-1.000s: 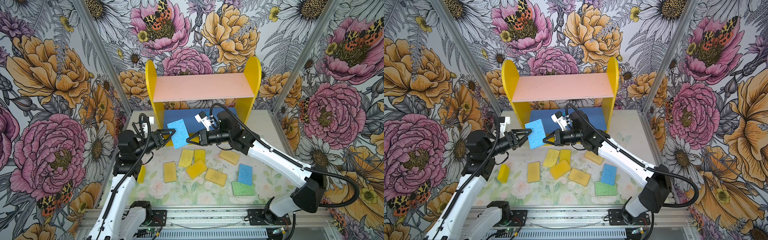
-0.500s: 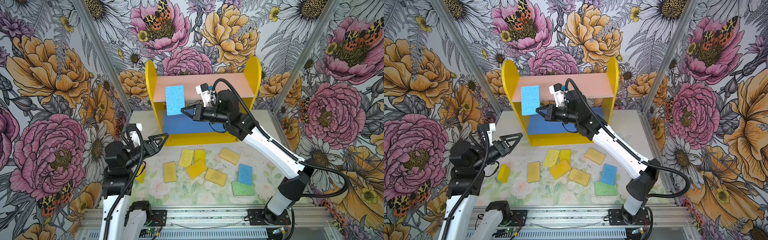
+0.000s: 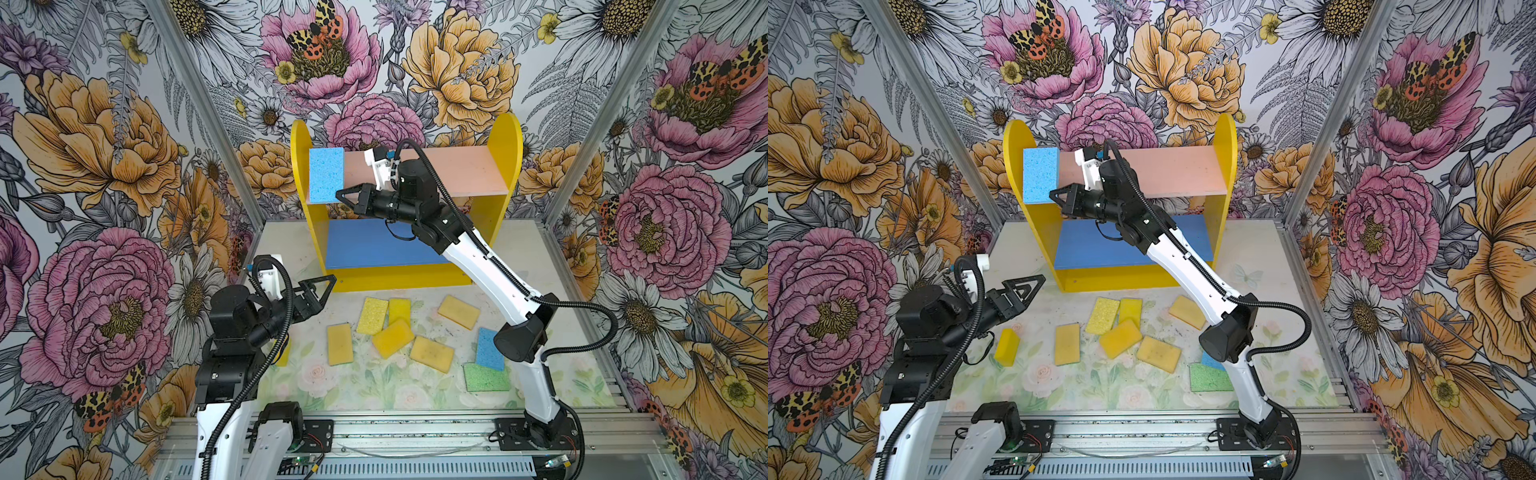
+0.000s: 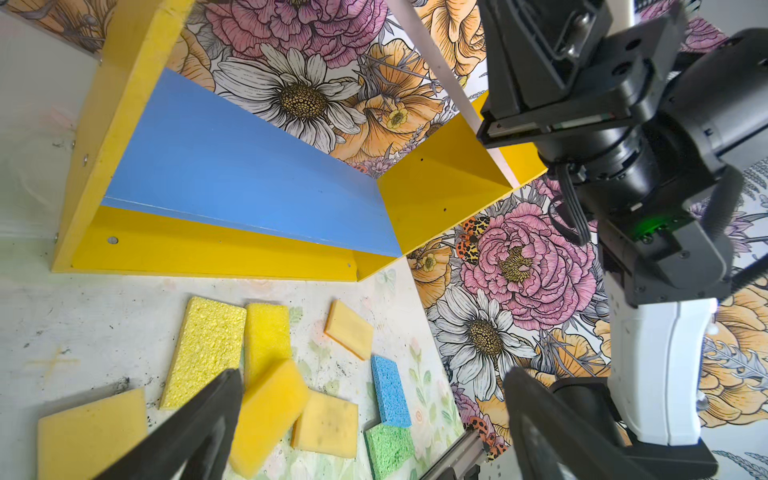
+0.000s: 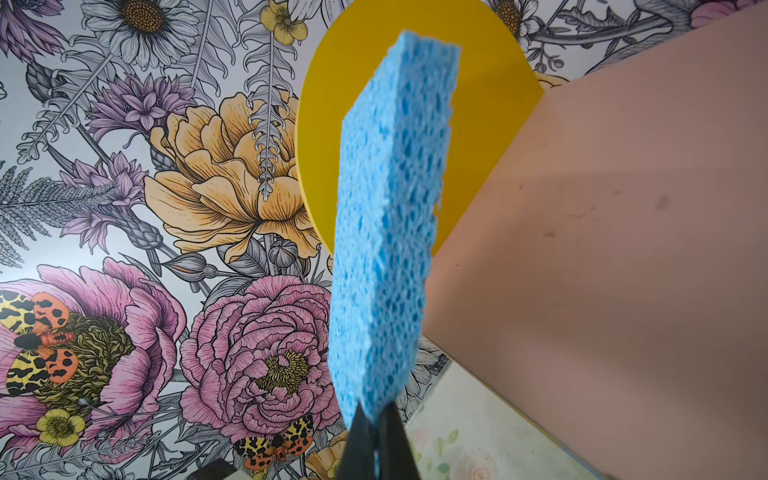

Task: Place and organize the cleaning sponges onto the shelf
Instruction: 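Carry the blue sponge onto the pink top shelf and release it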

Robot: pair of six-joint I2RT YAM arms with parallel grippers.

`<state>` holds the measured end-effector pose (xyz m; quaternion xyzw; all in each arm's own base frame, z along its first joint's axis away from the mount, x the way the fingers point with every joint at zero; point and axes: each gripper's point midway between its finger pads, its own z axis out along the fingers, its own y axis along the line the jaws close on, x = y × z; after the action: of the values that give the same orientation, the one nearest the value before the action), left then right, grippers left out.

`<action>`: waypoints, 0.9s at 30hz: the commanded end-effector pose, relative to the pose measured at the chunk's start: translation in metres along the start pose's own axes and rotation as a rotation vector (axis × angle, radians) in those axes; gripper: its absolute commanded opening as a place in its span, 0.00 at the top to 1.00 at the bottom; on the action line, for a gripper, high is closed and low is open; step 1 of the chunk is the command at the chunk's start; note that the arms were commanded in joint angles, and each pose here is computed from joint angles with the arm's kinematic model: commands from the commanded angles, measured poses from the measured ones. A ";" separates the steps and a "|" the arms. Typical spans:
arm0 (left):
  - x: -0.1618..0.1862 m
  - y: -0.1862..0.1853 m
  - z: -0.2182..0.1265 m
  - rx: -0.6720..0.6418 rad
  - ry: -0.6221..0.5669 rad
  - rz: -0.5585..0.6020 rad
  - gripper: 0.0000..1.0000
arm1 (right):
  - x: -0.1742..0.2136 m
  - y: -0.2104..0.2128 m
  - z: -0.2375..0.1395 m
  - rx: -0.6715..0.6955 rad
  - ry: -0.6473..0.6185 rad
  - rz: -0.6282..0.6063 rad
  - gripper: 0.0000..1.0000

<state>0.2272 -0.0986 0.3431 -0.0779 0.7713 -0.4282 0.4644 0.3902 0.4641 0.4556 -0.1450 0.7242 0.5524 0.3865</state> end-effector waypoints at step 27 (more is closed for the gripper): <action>-0.015 0.009 -0.010 -0.164 -0.028 0.060 0.01 | -0.024 -0.031 0.020 0.077 -0.119 0.041 0.69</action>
<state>0.2318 -0.0793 0.3420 -0.1057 0.8001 -0.3555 0.4714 0.4258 0.4693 0.4457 -0.0950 0.7281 0.5406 0.4107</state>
